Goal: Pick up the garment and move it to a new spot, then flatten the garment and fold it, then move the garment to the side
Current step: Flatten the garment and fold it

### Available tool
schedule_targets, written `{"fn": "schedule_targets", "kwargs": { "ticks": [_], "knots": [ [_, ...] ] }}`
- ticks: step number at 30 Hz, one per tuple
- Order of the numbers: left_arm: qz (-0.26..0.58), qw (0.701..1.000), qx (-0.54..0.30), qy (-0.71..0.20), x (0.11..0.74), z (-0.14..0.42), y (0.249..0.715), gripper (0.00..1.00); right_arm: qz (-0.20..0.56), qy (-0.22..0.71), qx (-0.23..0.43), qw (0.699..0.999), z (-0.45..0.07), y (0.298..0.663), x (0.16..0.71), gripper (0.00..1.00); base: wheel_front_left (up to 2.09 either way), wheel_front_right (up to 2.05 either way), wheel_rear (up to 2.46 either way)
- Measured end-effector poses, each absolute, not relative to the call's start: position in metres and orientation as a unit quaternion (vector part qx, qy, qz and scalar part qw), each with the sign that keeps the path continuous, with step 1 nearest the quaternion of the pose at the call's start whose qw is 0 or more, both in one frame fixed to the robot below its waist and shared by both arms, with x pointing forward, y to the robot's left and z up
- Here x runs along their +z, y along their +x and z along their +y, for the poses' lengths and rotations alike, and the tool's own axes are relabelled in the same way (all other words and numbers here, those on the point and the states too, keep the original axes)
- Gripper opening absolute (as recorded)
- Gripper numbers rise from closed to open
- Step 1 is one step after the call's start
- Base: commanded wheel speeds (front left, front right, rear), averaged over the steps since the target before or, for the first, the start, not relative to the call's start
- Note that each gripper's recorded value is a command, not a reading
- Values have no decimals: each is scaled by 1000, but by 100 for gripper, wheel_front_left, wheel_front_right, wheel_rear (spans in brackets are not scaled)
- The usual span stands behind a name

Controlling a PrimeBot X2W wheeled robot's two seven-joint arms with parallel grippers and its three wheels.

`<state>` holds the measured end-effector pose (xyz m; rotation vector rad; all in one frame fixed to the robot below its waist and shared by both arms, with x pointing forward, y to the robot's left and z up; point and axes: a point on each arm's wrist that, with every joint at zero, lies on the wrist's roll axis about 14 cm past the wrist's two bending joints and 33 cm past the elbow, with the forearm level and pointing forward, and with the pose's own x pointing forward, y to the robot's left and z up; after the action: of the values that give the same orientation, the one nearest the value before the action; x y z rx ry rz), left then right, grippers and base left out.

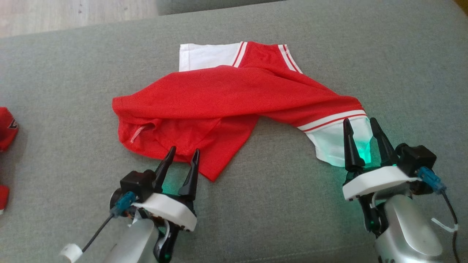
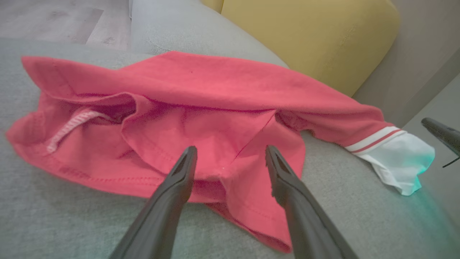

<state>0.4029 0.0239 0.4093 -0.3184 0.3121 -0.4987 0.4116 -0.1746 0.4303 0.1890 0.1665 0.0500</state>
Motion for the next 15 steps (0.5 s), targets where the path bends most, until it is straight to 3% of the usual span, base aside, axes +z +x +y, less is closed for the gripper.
{"fn": "schedule_targets", "kwargs": {
  "ticks": [9,11,13,15],
  "knots": [
    [168,944,-259,-114,394,23,409,100,96,93,16,991,-180,410,420,100,0,0,0],
    [175,944,-258,-110,390,24,407,78,96,92,16,991,-180,410,420,100,0,0,0],
    [180,944,-255,-108,386,27,406,71,97,90,17,991,-180,410,420,100,0,0,0],
    [185,944,-253,-102,383,29,404,55,97,91,17,991,-180,411,420,100,0,0,0]
  ]
}}
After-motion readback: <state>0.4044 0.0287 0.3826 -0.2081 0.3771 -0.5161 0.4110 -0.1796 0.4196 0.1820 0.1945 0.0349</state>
